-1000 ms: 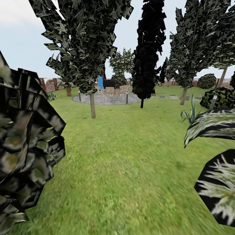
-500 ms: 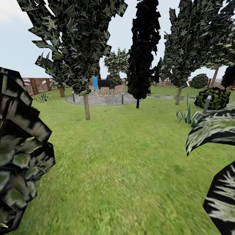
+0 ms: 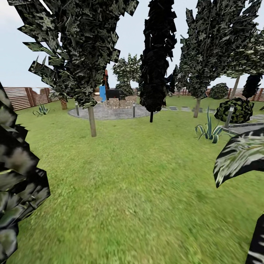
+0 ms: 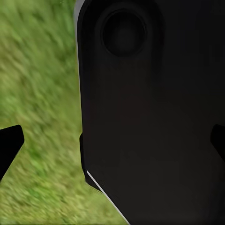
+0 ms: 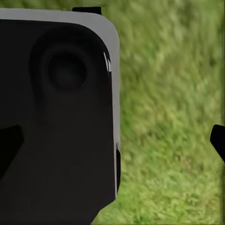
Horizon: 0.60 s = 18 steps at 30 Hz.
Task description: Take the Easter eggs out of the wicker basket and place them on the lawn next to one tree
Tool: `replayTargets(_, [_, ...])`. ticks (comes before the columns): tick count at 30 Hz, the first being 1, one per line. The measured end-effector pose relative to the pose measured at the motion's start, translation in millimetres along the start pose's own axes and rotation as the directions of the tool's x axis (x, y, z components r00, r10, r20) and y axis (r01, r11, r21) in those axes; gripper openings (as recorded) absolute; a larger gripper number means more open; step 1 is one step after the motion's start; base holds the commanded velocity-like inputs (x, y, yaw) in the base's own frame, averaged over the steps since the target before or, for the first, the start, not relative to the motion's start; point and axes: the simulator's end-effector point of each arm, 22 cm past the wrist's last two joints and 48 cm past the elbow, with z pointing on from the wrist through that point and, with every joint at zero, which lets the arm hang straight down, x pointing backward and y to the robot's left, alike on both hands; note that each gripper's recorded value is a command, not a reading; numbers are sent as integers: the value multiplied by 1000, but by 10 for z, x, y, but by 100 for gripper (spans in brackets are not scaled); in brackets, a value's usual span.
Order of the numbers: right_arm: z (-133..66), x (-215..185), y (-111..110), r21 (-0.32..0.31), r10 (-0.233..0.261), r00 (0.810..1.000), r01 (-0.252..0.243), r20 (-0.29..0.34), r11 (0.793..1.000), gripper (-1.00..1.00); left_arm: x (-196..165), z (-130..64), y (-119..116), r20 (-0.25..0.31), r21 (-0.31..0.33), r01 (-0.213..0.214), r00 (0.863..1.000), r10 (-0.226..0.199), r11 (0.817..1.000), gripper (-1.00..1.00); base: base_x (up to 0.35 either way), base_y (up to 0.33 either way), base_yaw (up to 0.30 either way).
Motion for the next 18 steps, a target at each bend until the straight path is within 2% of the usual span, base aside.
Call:
replayTargets(13, [0,1,-1,1,-1,1000,1,0,1000,100,0,0,0,0,0,0,1000,0,1000,100,337,0,237])
replayTargets(16, [0,1,1,0,-1,1000,1,0,1000,100,0,0,0,0,0,0,1000,0,1000,100,337,0,62])
replayTargets(18, [0,2,0,0,0,1000,0,0,1000,100,-1,0,0,0,0,0,1000,0,1000,100,337,0,-168])
